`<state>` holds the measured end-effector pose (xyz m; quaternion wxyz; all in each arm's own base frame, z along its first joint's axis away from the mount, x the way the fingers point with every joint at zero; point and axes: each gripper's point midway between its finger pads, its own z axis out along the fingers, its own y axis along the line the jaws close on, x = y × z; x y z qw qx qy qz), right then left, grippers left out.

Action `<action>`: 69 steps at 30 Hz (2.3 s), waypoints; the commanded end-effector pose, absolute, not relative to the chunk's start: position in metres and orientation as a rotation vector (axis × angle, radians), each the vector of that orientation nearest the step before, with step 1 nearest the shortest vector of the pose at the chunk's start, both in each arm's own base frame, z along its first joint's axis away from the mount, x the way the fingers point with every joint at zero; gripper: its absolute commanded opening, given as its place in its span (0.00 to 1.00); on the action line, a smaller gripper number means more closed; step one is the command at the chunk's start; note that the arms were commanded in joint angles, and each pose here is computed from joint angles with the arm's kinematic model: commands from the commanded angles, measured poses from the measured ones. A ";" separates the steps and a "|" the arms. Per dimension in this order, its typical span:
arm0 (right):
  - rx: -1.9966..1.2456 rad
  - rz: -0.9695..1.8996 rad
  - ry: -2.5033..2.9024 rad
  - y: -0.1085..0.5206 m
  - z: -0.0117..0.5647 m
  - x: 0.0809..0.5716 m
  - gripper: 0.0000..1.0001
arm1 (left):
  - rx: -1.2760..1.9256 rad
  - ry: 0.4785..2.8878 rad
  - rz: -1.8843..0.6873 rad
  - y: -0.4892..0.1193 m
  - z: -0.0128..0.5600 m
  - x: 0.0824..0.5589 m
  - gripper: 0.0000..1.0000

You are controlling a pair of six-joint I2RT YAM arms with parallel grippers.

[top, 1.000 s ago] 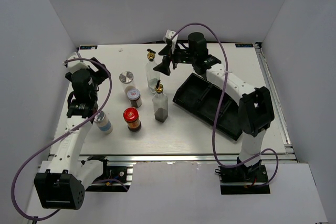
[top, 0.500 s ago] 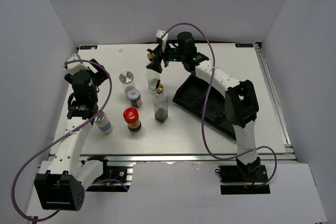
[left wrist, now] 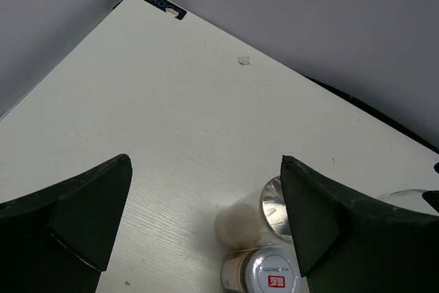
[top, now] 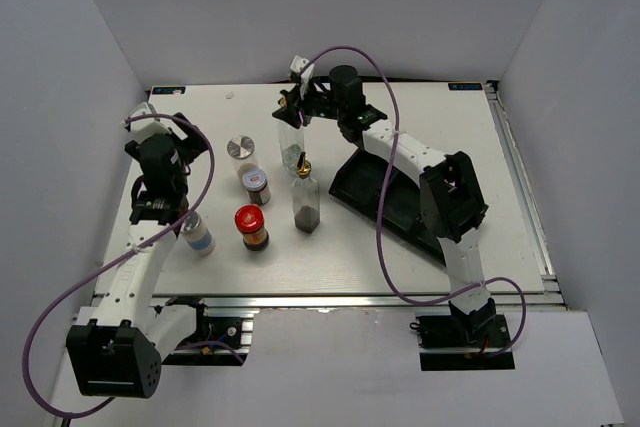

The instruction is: Organize the condiment bottles

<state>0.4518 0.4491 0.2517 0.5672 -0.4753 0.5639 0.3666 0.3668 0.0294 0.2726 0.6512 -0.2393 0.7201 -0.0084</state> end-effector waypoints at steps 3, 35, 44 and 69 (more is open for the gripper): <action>-1.049 0.796 1.205 0.448 0.299 0.464 0.04 | -0.566 1.603 0.004 0.036 0.278 0.361 0.98; -0.548 0.420 1.318 0.278 0.505 0.446 0.00 | -0.562 1.578 -0.095 0.024 0.283 0.361 0.98; -0.338 0.354 1.452 0.203 0.472 0.439 0.00 | -0.579 1.637 -0.099 0.021 0.265 0.376 0.98; -0.074 0.334 1.607 0.193 0.372 0.454 0.00 | -0.640 1.628 -0.052 0.032 0.263 0.368 0.98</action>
